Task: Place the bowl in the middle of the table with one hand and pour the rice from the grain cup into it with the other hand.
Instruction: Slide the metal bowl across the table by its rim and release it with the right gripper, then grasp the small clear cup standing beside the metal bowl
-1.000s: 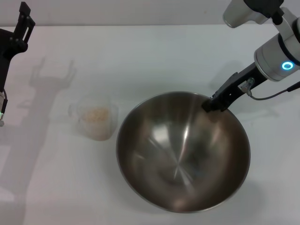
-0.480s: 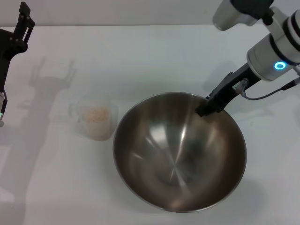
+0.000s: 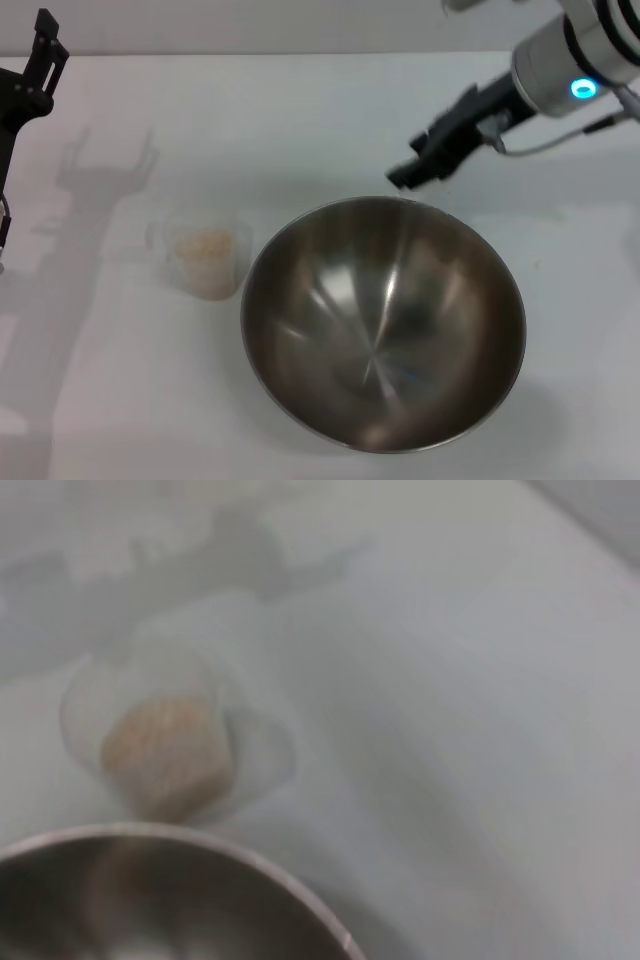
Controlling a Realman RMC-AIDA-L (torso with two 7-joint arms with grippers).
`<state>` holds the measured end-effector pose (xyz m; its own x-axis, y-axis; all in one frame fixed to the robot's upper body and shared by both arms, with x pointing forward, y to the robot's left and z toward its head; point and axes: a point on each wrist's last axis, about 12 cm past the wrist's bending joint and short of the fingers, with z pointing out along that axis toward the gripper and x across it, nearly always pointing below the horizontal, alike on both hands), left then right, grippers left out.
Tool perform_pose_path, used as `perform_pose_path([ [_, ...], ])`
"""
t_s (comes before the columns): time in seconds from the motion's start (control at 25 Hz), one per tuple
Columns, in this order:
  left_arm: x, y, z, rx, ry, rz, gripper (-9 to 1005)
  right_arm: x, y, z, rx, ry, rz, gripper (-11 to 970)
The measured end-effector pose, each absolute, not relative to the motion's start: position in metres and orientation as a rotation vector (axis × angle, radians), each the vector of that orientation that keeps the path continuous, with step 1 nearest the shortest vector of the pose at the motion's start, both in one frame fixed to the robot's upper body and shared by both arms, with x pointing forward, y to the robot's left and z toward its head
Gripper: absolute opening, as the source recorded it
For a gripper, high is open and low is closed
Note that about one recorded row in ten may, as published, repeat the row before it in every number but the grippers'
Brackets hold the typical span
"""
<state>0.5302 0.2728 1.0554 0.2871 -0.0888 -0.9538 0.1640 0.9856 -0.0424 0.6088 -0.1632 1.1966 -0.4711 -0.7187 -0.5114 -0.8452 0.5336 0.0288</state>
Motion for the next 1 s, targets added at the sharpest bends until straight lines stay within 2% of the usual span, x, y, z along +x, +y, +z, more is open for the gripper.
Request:
perform_pose_path([
  [0.24,0.528,0.278,1.055,0.054,1.26,-0.154,813,0.615,-0.146,1.218,-1.223,2.063,0.237,505],
  [0.44,0.527,0.281,1.056,0.042,1.257,-0.144,813,0.61,-0.14,1.22,-1.181,1.867,0.069,505],
  [0.64,0.527,0.281,1.056,0.041,1.257,-0.143,813,0.592,-0.136,1.207,-1.07,1.543,-0.14,504],
  [0.76,0.527,0.281,1.056,0.041,1.257,-0.144,813,0.585,-0.138,1.202,-0.981,1.419,-0.162,504],
  [1.0,0.527,0.28,1.056,0.041,1.257,-0.145,813,0.564,-0.158,1.166,-0.675,1.178,-0.132,505],
])
